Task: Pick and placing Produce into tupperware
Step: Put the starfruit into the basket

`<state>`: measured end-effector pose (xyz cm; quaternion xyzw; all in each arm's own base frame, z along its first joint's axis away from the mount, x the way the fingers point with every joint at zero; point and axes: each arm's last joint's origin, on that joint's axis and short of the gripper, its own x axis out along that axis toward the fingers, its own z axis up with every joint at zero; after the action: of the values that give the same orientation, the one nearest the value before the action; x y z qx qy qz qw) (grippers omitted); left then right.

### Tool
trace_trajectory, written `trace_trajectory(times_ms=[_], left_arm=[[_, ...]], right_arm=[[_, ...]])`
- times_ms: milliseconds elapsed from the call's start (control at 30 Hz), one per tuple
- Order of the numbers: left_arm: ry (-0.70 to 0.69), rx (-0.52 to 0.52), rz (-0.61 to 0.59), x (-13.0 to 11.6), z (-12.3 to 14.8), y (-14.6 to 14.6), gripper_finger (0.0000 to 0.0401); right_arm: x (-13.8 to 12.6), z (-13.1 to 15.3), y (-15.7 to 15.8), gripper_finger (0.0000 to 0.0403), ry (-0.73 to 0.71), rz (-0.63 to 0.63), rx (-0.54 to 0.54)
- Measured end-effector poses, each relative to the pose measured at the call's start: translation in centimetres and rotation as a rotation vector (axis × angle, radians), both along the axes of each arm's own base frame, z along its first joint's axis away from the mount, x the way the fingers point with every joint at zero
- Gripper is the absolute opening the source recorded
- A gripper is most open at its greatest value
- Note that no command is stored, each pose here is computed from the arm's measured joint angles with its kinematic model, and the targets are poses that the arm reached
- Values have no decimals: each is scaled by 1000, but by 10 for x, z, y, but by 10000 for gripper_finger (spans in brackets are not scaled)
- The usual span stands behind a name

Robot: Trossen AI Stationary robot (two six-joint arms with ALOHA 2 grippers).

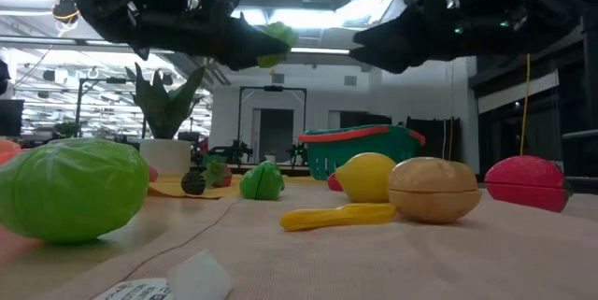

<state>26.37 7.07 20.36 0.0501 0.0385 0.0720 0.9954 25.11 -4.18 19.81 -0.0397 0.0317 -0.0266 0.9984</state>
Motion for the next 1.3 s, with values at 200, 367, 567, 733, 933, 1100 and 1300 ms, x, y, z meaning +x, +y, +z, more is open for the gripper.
trace_trajectory(times_ms=[200, 367, 567, 733, 933, 1100, 1300], left_arm=[[-30, 9, -15, 5, -2, -3, 203], [-31, 9, -24, 5, -3, -5, 197], [-29, 20, -44, 6, -3, -7, 204], [-27, 34, -44, 6, -3, -7, 197], [-27, 37, -45, 6, -3, -7, 202], [-26, 44, -45, 6, -3, -7, 199], [-26, 44, -45, 6, -3, -7, 199]], right_arm=[[31, 1, -6, 347, 21, 4, -51], [58, 3, -10, 347, 21, 6, -75], [82, 5, -15, 347, 16, 6, -80], [89, 15, -16, 347, -18, 7, -107], [94, 24, -16, 347, -48, 42, -110], [94, 24, -15, 347, -48, 58, -106], [94, 24, -15, 347, -48, 59, -107]])
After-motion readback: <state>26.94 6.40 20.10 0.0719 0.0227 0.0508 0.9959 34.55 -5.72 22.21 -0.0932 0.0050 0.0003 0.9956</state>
